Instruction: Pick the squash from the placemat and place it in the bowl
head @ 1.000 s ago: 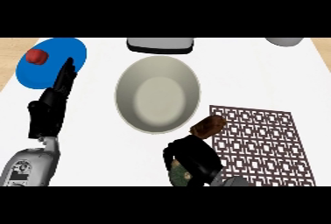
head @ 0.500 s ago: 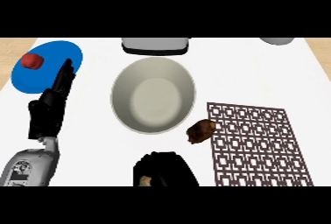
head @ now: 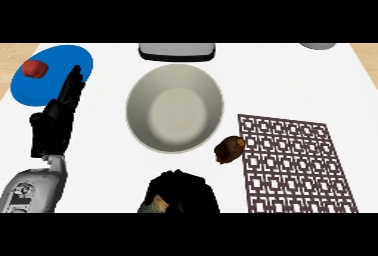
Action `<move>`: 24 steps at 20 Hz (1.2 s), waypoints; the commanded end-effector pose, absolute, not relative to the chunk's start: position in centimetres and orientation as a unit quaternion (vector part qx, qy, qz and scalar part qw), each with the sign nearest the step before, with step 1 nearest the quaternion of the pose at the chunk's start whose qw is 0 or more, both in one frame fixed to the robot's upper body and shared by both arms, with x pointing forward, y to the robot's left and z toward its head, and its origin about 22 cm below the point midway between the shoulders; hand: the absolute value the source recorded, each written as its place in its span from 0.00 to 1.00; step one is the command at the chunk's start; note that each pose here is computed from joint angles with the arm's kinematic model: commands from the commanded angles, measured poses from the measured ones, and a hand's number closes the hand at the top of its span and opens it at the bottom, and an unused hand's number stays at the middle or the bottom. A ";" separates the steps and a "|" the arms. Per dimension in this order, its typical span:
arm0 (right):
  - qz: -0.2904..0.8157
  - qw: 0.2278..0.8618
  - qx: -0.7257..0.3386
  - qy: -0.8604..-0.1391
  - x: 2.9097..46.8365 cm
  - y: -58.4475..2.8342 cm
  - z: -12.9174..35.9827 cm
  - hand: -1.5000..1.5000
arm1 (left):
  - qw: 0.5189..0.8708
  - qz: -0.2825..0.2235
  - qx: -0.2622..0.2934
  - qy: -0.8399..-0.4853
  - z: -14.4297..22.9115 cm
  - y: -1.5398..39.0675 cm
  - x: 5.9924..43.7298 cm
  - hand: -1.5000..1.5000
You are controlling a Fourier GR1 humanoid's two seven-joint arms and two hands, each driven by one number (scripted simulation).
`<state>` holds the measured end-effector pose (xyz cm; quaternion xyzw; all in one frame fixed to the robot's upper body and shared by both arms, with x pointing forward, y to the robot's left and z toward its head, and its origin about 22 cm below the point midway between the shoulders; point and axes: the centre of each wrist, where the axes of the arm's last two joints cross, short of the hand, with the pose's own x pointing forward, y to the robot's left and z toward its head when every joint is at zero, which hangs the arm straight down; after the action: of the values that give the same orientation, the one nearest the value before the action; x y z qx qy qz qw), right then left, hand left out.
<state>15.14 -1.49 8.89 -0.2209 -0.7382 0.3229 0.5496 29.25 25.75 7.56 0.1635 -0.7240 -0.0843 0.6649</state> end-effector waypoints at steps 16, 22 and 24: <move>0.198 0.518 -0.405 -0.727 29.7 2.6 12.2 1.00 | 0.657 -0.084 0.156 -0.732 7.5 26.3 29.2 0.50; 0.227 0.501 -0.484 -0.680 34.5 1.1 10.1 1.00 | 0.657 -0.090 0.159 -0.732 8.6 26.4 28.8 0.50; 0.219 0.505 -0.486 -0.679 36.0 -0.2 8.8 1.00 | 0.653 -0.080 0.161 -0.736 7.3 25.9 28.8 0.50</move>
<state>33.46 1.01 10.19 -0.4568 -0.7025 0.2358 0.4921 29.31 25.74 7.87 0.1629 -0.7326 -0.0827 0.6557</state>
